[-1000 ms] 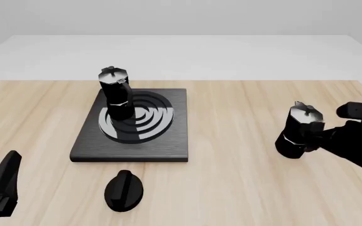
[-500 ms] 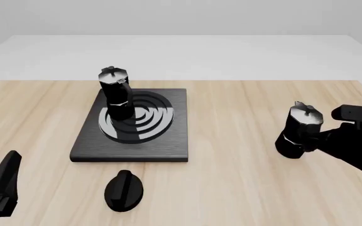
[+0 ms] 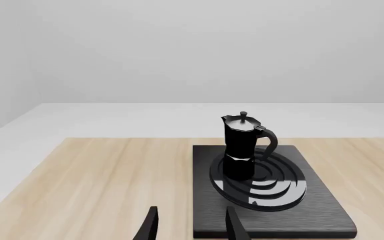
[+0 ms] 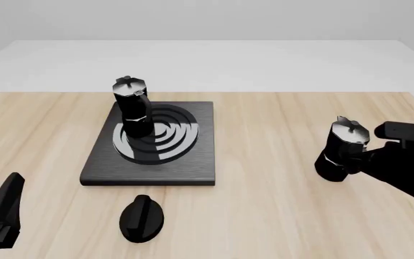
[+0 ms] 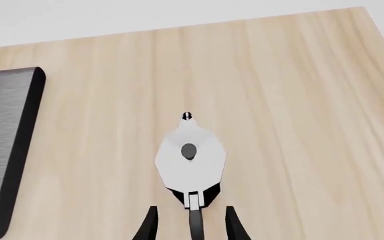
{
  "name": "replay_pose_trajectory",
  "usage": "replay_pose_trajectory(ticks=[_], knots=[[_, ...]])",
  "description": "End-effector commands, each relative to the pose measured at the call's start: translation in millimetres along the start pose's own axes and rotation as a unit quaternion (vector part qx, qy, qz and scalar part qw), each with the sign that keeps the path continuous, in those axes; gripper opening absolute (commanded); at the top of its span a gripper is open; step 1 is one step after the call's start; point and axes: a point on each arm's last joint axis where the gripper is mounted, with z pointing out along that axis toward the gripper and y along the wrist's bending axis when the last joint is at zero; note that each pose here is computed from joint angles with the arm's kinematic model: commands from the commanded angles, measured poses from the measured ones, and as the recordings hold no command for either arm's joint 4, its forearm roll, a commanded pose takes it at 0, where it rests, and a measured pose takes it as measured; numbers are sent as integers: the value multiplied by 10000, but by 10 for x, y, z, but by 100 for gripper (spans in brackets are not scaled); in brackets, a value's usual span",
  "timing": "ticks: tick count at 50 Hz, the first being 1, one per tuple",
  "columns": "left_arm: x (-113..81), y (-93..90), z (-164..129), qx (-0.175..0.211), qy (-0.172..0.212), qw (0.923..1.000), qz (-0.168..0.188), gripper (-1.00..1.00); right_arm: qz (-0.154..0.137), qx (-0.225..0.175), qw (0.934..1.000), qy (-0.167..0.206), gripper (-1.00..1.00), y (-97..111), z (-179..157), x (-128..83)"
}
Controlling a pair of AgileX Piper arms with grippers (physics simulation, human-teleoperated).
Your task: Put both moka pots on the stove.
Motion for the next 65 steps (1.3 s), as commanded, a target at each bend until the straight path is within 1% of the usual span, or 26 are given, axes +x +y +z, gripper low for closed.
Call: replay_pose_trajectory(ticks=[1,22,23,33,48,52,54,55,65], knots=[[0,0,0,-1,0,10000,0,100,-5,8,10000,43,100,-4,49,14],[0,0,0,1,1,10000,0,100,-22,-25,10000,20,100,13,44,7],[0,0,0,1,0,10000,0,100,-25,10,10000,35,-100,-5,37,16],[0,0,0,0,0,10000,1,100,-41,-62,10000,54,-100,35,54,3],[0,0,0,0,-1,10000,0,100,-73,-76,9999,8,-100,40,18,-1],[0,0,0,0,0,10000,1,100,-78,-74,9999,-84,-100,37,-49,-33],[0,0,0,-1,0,10000,1,100,-29,45,9996,-263,-100,-24,-179,-87],[0,0,0,-1,-1,10000,-1,100,-20,16,9998,-220,-100,-8,-157,-100],[0,0,0,0,-1,10000,1,100,-26,-38,9988,-494,-100,18,-353,-219]])
